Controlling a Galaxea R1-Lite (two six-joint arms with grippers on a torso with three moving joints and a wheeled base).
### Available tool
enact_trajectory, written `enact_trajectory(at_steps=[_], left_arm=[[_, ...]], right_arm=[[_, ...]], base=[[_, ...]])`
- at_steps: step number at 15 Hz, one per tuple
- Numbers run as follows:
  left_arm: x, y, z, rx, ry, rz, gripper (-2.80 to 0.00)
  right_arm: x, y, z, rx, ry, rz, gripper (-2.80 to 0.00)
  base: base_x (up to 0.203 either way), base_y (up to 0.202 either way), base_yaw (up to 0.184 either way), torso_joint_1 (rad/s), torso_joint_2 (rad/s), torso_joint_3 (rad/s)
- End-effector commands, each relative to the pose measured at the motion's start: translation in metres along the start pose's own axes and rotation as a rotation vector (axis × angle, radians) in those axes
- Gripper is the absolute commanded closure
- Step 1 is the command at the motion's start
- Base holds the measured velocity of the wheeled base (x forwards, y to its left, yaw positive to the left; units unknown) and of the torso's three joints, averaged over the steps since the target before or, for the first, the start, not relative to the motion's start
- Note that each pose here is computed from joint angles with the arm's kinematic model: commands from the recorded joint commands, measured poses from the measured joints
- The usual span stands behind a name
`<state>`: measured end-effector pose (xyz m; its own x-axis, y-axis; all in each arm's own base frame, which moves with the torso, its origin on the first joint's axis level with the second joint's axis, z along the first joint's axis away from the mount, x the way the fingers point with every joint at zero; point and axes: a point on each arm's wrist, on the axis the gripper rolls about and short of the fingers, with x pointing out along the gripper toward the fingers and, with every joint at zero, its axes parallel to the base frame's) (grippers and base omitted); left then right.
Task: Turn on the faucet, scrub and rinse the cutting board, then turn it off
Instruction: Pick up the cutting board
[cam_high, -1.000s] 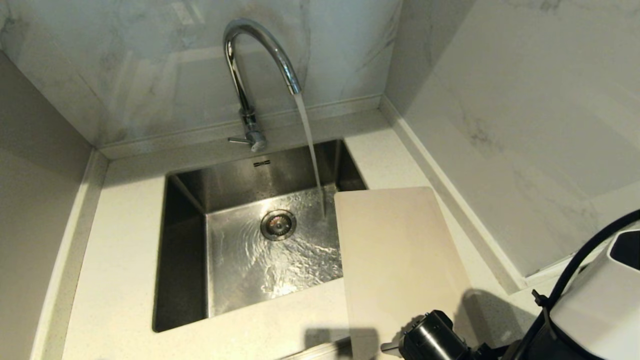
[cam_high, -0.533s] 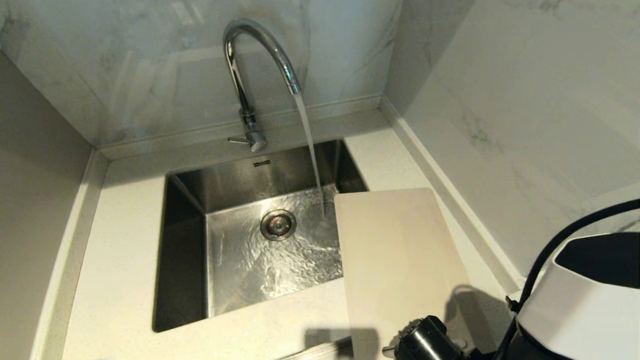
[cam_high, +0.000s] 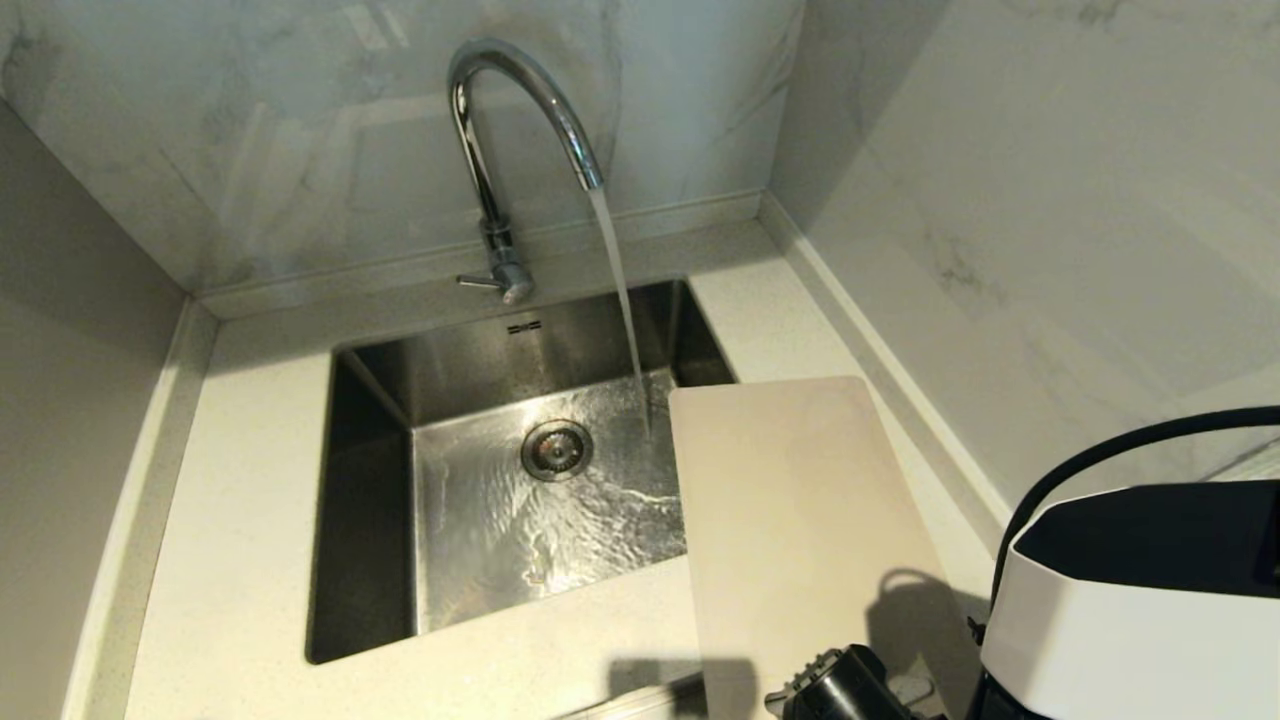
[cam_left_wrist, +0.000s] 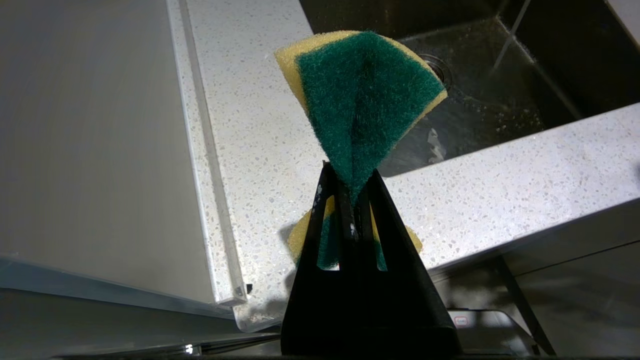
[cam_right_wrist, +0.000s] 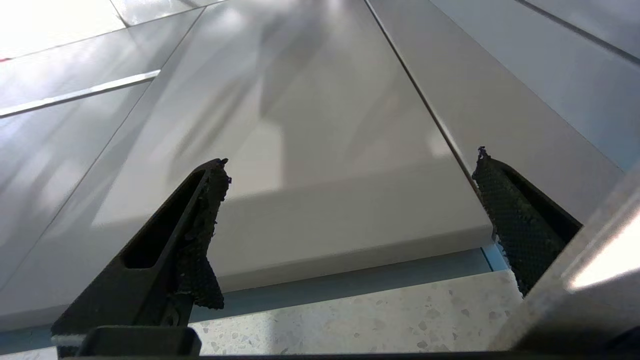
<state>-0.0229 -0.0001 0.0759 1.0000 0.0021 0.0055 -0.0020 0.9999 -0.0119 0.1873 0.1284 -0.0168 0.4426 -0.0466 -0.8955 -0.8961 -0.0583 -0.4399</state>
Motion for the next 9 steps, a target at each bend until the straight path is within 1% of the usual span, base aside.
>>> enact_trajectory(at_steps=[1,2,3,9], left_arm=[[0.0002,0.0,-0.0004,0.0,0.002,0.0,0.0],[0.0002,0.0,-0.0004,0.0,0.002,0.0,0.0],[0.0002,0.0,-0.0004,0.0,0.002,0.0,0.0],[0.0002,0.0,-0.0004,0.0,0.002,0.0,0.0]], right_arm=[[0.0023,0.0019,-0.0006,-0.007,0.02,0.006,-2.8],[0.002,0.0018,-0.0007,-0.007,0.019,0.004,-2.8],[0.0021,0.0014,-0.0004,-0.008,0.018,0.003,0.0],[0.0008,0.0011,-0.0008,-0.007,0.018,0.0,0.0]], base=[[0.0,0.0,0.0,0.0,0.0,0.0],[0.0,0.0,0.0,0.0,0.0,0.0],[0.0,0.0,0.0,0.0,0.0,0.0],[0.0,0.0,0.0,0.0,0.0,0.0]])
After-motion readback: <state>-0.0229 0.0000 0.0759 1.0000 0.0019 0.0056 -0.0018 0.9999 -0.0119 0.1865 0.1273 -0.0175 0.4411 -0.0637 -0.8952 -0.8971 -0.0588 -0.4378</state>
